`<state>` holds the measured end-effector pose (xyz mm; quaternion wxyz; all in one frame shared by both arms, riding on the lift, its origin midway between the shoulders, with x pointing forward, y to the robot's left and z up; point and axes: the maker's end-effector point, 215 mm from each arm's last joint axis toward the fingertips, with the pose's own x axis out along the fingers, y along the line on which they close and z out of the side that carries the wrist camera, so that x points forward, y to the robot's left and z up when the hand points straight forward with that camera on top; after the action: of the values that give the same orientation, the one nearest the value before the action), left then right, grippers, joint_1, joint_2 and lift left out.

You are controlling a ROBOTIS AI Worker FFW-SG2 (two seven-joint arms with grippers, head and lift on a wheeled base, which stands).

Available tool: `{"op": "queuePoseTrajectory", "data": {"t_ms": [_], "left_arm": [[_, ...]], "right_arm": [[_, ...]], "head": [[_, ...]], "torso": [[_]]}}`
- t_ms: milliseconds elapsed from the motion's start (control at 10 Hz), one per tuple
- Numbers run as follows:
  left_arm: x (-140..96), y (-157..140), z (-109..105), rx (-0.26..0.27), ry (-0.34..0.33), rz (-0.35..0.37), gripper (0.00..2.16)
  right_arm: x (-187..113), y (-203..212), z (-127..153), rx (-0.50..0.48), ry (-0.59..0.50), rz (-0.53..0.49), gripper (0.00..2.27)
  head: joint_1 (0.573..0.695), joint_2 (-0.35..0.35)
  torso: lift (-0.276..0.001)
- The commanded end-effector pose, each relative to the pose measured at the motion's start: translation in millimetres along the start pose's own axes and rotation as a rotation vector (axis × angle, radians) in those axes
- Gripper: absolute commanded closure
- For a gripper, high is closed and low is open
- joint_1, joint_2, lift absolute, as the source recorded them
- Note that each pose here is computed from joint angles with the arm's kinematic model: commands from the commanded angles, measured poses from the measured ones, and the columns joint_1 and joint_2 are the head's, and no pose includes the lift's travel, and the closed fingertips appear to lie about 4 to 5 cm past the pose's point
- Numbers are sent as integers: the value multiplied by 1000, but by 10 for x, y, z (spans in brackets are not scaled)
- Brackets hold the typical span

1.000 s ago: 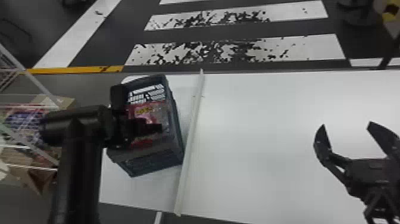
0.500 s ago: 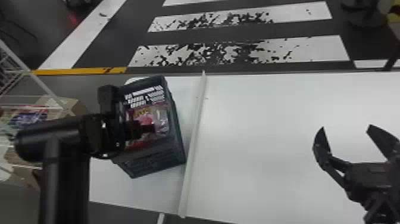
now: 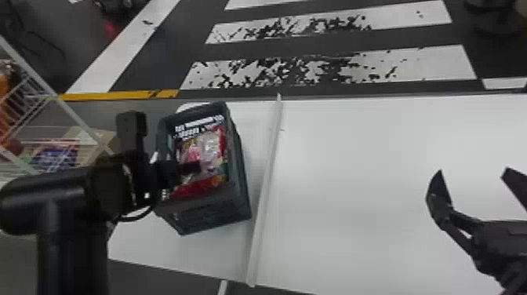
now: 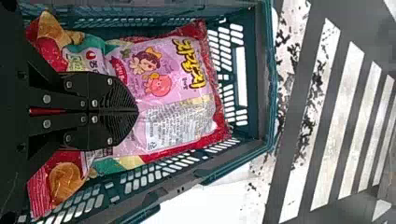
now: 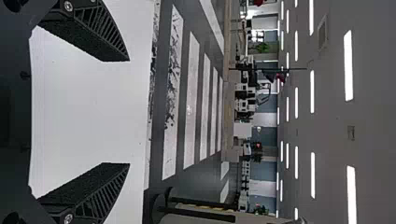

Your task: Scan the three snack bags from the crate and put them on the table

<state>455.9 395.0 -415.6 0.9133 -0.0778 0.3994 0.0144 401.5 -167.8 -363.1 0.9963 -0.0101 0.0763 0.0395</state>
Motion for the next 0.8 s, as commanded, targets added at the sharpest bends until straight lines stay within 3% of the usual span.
{"op": "queuePoseTrajectory", "data": {"t_ms": [0, 700], "left_arm": [[-99, 38, 5, 5, -17, 11, 2138], [-381, 69, 175, 25, -98, 28, 2138]], "right_arm": [[-18, 14, 8, 3, 0, 2, 80], [-32, 31, 6, 10, 2, 1, 80]], "head": [[695, 288], [695, 317]], "torso": [[-94], [-94]]}}
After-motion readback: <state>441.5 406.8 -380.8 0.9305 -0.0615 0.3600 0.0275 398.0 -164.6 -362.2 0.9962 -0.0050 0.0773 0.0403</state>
